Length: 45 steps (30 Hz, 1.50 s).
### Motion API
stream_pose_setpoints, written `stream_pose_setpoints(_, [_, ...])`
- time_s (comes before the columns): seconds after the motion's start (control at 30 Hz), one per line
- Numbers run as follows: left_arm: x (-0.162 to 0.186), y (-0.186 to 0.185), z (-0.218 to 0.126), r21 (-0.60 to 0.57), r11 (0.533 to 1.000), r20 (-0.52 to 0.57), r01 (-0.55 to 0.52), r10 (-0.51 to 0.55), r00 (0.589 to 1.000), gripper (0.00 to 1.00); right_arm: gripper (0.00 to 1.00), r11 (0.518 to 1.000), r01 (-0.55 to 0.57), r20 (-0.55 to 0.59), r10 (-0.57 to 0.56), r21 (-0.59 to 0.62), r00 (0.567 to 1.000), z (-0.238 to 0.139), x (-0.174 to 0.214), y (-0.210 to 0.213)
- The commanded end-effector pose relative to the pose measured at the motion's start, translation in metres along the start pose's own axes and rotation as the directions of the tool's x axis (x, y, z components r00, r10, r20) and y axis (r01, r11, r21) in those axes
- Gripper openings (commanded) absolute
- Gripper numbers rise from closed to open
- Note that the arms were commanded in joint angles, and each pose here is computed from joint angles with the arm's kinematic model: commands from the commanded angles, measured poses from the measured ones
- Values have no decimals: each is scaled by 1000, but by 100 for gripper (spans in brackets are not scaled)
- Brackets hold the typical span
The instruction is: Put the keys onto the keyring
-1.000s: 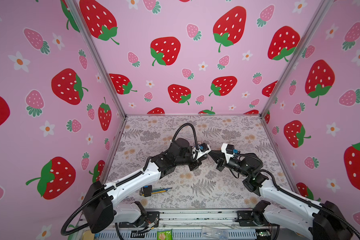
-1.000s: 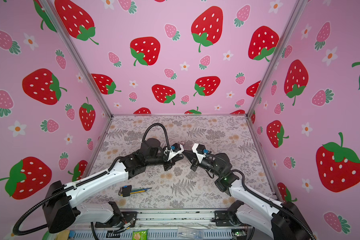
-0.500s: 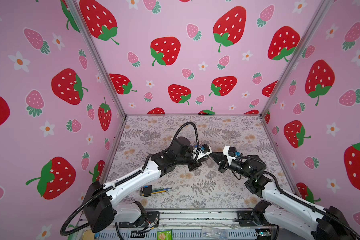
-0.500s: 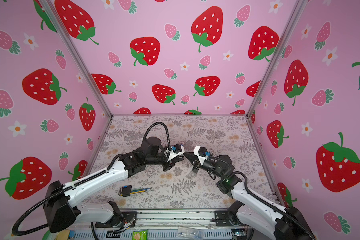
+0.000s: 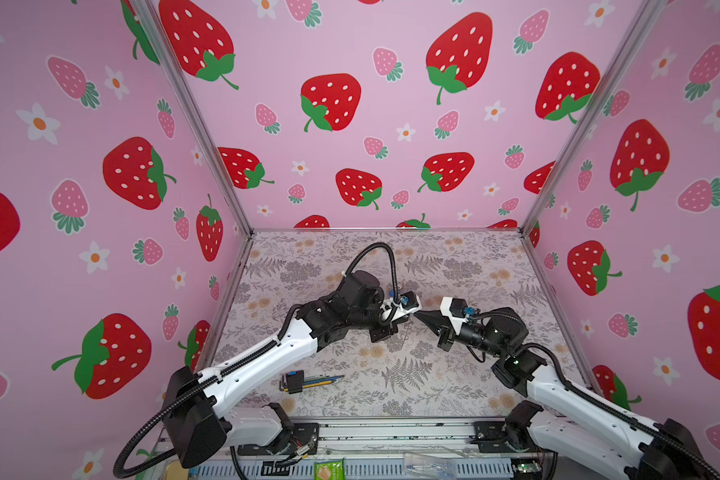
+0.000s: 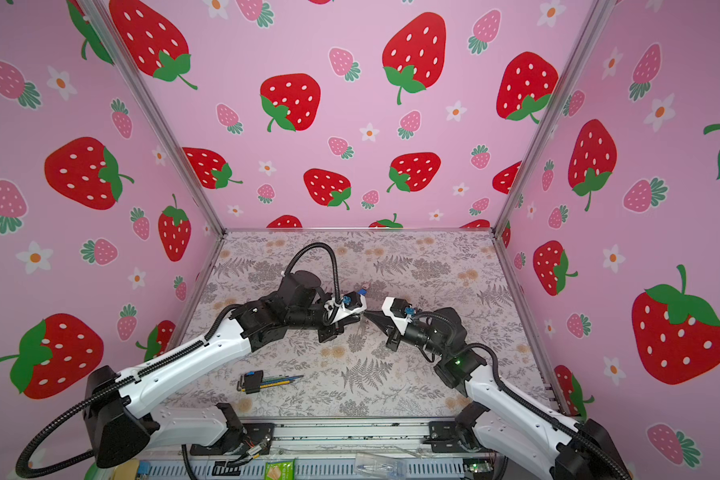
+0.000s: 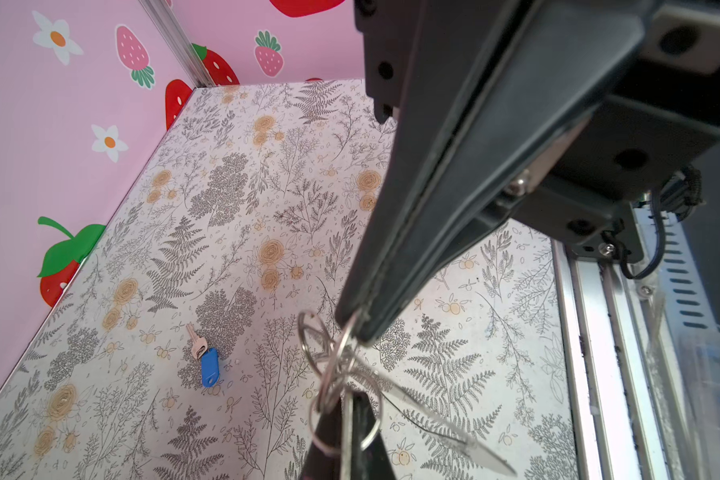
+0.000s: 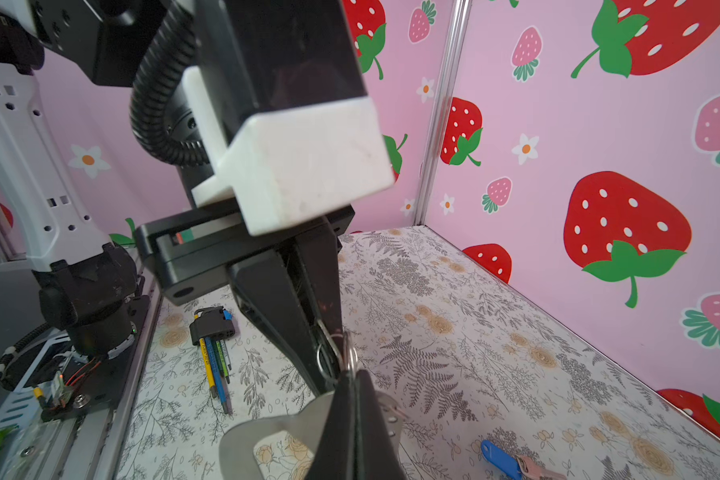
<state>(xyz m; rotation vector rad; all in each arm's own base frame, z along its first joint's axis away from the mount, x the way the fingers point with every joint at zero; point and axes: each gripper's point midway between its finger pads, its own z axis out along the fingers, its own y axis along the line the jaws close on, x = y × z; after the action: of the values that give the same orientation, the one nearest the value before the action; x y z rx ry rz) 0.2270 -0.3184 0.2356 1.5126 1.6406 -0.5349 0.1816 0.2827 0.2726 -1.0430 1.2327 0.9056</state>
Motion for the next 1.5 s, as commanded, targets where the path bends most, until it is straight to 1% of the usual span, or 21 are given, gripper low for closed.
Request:
stream_pose_setpoints(0.0, [-11,6,-17,-29,998,7,-61,61,998,0,0,999,43,22,-43,-2,999,1,-17,-3])
stream_pose_setpoints(0.27, [-1,18,-21,-78,985,-95,-151,144,985,0,0,999,42,10,-42,0,999,1,-15,-4])
stream_pose_setpoints(0.33, [-3,20,-23,-81,983,-99,-167,159,982,0,0,1000,26,-25,-26,-8,999,7,-4,-5])
stream_pose_setpoints(0.5, [-7,22,-21,-64,981,-112,-182,174,978,0,0,999,14,-50,-16,-47,999,12,3,-2])
stream_pose_setpoints(0.63, [-2,25,-20,-62,972,-162,-227,215,963,0,0,999,-2,-96,-1,-37,995,14,13,-5])
stream_pose_setpoints(0.73, [0,29,-22,-70,964,-191,-255,238,952,0,0,1000,-4,-109,3,-12,994,12,18,-8])
stream_pose_setpoints(0.87, [-7,23,-19,-49,970,-157,-238,228,961,0,0,1000,-31,-69,30,-4,997,11,14,-9])
stream_pose_setpoints(1.03, [-12,15,-5,-24,977,-133,-211,206,970,0,0,997,-72,3,72,37,997,9,4,-15])
stream_pose_setpoints(1.13, [-17,14,2,-17,980,-122,-200,196,973,0,0,996,-76,37,75,36,997,8,-3,-15])
stream_pose_setpoints(1.3, [-25,25,5,-48,980,-135,-193,185,973,0,0,997,-77,3,77,30,997,7,9,-13])
stream_pose_setpoints(1.47, [-23,32,-1,-72,970,-185,-234,218,958,0,0,994,-76,-30,78,73,996,-3,22,-16])
